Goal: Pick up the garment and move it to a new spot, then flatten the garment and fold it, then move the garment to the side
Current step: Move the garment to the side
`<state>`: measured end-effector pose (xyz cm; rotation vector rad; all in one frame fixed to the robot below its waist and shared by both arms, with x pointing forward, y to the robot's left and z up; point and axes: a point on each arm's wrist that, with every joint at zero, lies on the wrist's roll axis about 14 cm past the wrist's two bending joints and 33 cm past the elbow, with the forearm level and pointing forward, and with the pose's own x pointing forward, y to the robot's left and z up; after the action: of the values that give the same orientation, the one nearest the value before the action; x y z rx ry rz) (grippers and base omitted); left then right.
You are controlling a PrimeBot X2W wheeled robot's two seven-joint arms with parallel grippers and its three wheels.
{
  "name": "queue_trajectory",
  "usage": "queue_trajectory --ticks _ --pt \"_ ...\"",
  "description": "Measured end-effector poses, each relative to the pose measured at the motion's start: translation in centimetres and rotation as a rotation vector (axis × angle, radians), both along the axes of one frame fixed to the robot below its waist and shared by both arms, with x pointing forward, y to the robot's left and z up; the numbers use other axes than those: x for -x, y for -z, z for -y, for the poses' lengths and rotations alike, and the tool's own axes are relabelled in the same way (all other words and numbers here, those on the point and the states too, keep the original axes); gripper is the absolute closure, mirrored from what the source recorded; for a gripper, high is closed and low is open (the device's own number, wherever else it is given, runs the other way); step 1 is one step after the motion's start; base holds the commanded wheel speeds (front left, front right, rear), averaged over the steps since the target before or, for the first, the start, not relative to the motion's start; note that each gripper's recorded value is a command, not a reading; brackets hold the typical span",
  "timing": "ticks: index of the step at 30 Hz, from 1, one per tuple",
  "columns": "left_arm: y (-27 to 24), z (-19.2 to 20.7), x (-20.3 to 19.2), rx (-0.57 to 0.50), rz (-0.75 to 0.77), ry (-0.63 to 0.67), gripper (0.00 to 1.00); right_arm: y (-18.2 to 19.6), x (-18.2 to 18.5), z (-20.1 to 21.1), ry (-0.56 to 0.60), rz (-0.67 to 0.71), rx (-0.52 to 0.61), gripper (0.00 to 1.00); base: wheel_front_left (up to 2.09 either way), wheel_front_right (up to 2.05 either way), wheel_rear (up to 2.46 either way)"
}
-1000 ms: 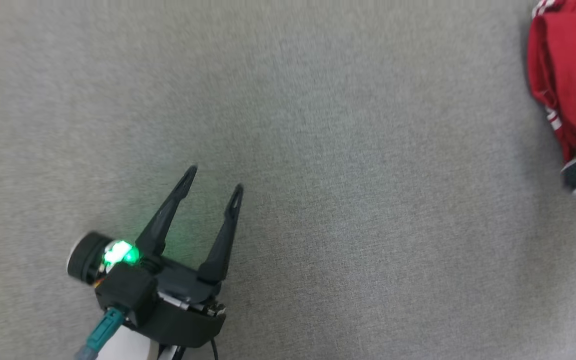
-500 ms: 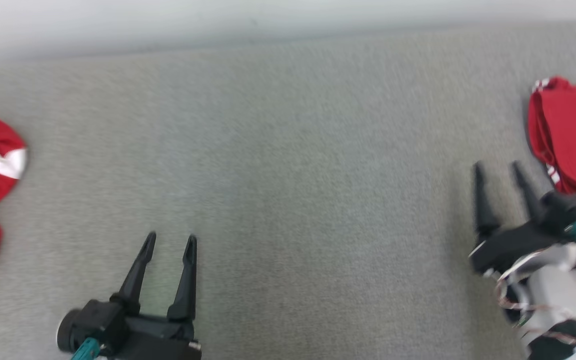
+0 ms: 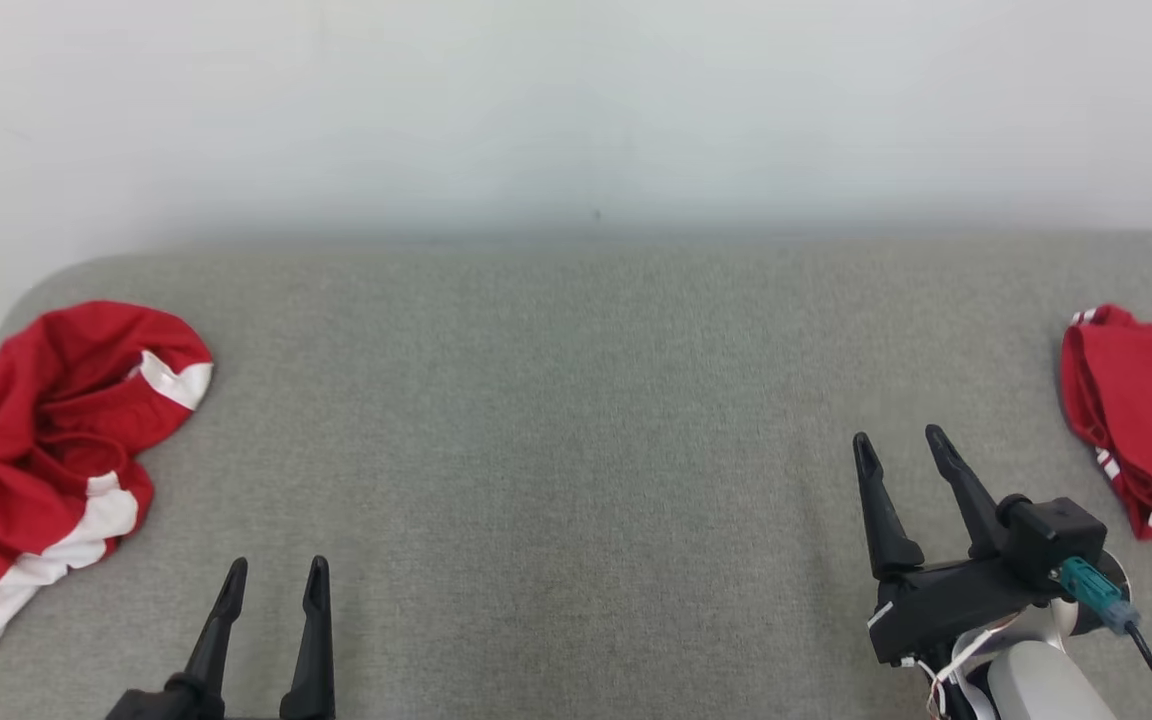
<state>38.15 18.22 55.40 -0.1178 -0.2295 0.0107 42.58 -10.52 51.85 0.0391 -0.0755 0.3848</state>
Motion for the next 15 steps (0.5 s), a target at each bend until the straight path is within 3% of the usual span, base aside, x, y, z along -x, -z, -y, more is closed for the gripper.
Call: queue_trajectory --ticks 5,15 --pt "-2.0 -0.5 2.0 -0.043 0.061 -0.018 0.00 -3.2 1.7 -1.1 -0.027 0.103 -0.004 0.00 0.00 0.00 0.00" --pt "-4.3 -0.4 5.1 -0.058 0.144 -0.005 0.00 -5.2 5.9 -0.4 -0.004 0.189 -0.007 0.00 0.00 0.00 0.00"
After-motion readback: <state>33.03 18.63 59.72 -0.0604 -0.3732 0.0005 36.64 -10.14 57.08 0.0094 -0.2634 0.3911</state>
